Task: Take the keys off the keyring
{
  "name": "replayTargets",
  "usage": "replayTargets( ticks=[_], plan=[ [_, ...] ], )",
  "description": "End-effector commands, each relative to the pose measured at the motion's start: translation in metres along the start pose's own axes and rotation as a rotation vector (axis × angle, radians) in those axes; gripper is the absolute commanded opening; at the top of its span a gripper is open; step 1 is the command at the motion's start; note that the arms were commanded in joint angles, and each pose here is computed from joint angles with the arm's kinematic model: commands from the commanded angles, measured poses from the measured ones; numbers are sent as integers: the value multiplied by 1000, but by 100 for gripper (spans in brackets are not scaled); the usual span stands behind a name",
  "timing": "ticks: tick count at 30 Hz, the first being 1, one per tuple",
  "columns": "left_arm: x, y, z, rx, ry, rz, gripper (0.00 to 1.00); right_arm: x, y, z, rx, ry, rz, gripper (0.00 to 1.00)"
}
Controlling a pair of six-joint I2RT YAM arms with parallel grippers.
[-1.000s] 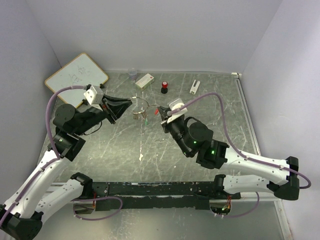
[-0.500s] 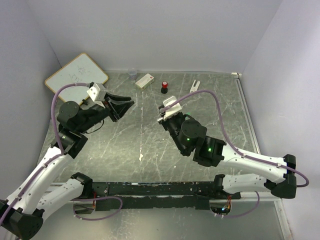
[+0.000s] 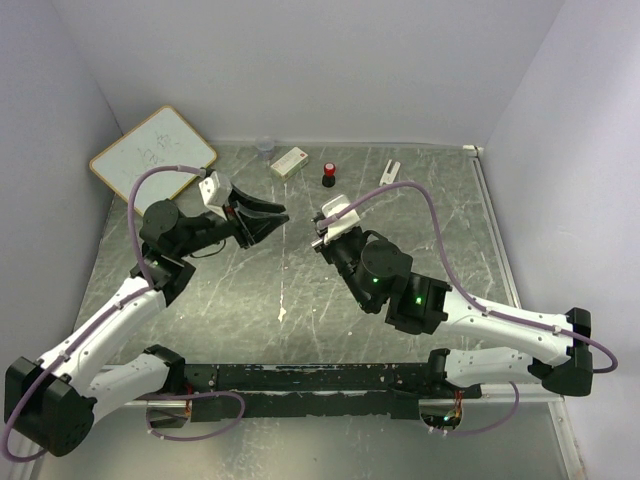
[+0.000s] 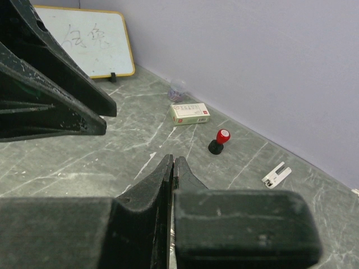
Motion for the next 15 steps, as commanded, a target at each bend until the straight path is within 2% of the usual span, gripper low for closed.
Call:
replayTargets(
  ticks=[1, 7, 15],
  plan=[
    [-11, 4, -6, -41, 74, 162, 40, -6, -3, -20, -57, 56, -13, 0],
    [-17, 6, -3, -61, 94, 250, 39, -5, -2, -22, -62, 54, -26, 0],
    [-14, 15, 5, -54, 106, 285, 38, -4, -3, -24, -74, 60, -43, 0]
  ],
)
Point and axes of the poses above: each gripper's point midway between its finger pads, its own y axis out along the fingers, its own x axis along the line the jaws close on, z = x × y, the point moved 10 cm from there along -y, back along the fingers, and after that the axes turned 4 degrees about -y, right-handed, at the moved point
